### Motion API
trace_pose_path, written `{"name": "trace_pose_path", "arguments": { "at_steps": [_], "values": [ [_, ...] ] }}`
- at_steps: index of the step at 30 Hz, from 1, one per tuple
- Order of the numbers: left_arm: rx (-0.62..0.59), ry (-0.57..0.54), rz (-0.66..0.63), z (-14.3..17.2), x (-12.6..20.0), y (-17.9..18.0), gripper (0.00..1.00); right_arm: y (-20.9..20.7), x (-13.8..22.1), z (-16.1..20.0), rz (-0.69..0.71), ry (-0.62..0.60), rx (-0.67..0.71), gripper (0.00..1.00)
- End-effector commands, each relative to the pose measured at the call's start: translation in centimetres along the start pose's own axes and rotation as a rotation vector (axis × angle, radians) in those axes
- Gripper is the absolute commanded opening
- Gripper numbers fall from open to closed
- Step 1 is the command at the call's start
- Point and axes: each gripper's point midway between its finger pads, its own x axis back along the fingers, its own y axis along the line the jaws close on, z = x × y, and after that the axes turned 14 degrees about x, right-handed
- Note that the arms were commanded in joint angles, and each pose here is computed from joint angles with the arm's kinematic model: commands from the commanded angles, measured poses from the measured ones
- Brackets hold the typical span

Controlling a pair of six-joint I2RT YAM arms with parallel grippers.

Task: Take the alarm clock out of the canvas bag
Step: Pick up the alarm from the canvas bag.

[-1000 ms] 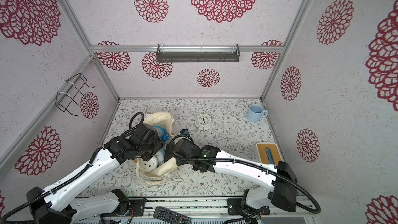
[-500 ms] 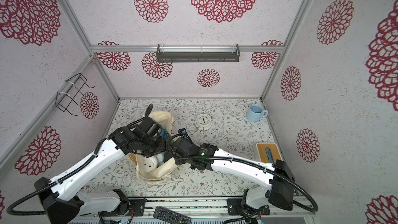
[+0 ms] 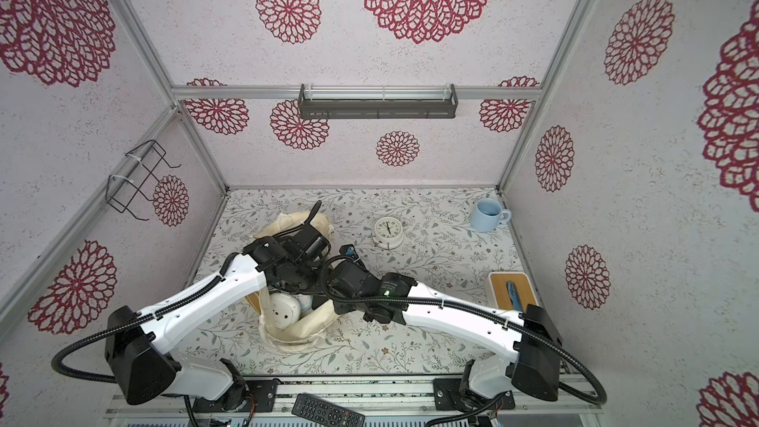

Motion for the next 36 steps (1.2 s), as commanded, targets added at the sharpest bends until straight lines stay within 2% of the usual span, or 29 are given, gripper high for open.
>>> {"name": "trace_pose_path", "arguments": {
  "at_steps": [1,8,12,14,25,26,27,32,34,36],
  "values": [
    [-0.076,-0.055,-0.014,-1.5,-0.8,-0.5,0.58,-1.1,-0.9,2.6,0.045,0.117,0.044,0.0],
    [-0.094,-0.067,-0.047,-2.1,-1.9,-0.4,0.41,-1.1,-1.0,2.5,0.044,0.114,0.044,0.0],
    [-0.086,-0.092,-0.072,-2.4,-1.4,0.1,0.31,-1.0,-1.0,2.4,0.046,0.115,0.047,0.0],
    [-0.082,-0.119,-0.087,-2.7,-0.1,0.6,0.28,-1.1,-0.8,2.1,0.05,0.109,0.048,0.0],
    [-0.049,-0.275,-0.091,-2.8,10.9,3.7,0.28,-1.2,-0.1,-0.6,0.049,0.063,0.021,0.02],
    [-0.043,-0.281,-0.09,-2.7,11.5,3.9,0.28,-1.2,-0.1,-0.7,0.048,0.064,0.023,0.04],
    [-0.033,-0.292,-0.091,-2.8,12.2,4.2,0.28,-1.2,-0.1,-0.9,0.044,0.063,0.023,0.1],
    [0.027,-0.383,-0.066,-3.8,16.2,4.9,0.29,-1.5,1.3,-2.6,0.028,0.023,0.032,0.45],
    [0.054,-0.428,0.006,-4.7,18.6,4.1,0.29,-1.6,2.1,-3.4,-0.027,0.008,0.033,0.57],
    [0.059,-0.469,0.079,-5.5,21.2,2.9,0.29,-1.3,3.5,-4.7,-0.096,-0.033,0.043,0.65]
  ]
}}
